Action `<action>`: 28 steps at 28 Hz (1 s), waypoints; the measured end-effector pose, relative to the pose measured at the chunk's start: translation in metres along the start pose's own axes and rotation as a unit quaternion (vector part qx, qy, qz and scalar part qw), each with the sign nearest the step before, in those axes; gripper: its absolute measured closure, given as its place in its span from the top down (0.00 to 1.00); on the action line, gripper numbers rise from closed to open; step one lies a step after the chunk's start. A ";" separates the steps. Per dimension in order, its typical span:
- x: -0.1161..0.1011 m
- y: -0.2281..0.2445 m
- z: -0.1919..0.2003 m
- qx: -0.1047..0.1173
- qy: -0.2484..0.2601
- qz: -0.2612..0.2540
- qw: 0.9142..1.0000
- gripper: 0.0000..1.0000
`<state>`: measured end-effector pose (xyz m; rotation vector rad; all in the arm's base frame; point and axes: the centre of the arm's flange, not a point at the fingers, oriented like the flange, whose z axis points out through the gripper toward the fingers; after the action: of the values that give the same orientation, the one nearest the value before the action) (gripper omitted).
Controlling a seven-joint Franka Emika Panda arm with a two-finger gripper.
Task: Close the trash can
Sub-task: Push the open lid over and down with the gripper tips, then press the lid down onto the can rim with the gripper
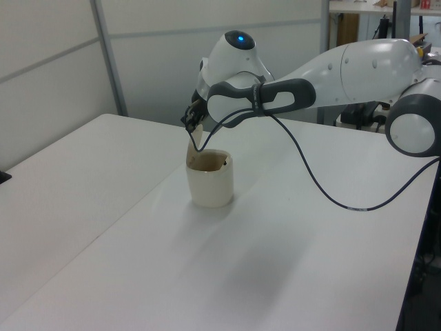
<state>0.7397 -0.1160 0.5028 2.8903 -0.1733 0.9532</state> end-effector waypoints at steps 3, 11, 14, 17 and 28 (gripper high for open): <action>-0.006 0.000 0.003 0.000 -0.032 -0.004 0.999 0.01; -0.019 0.002 0.010 0.003 -0.093 -0.023 0.995 0.01; -0.025 0.002 0.013 0.004 -0.114 -0.030 0.993 0.01; -0.029 0.002 0.016 0.006 -0.131 -0.035 0.991 0.01; -0.041 0.005 0.025 0.008 -0.155 -0.048 0.987 0.01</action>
<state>0.7208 -0.1204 0.4588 3.0138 -0.0470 0.4872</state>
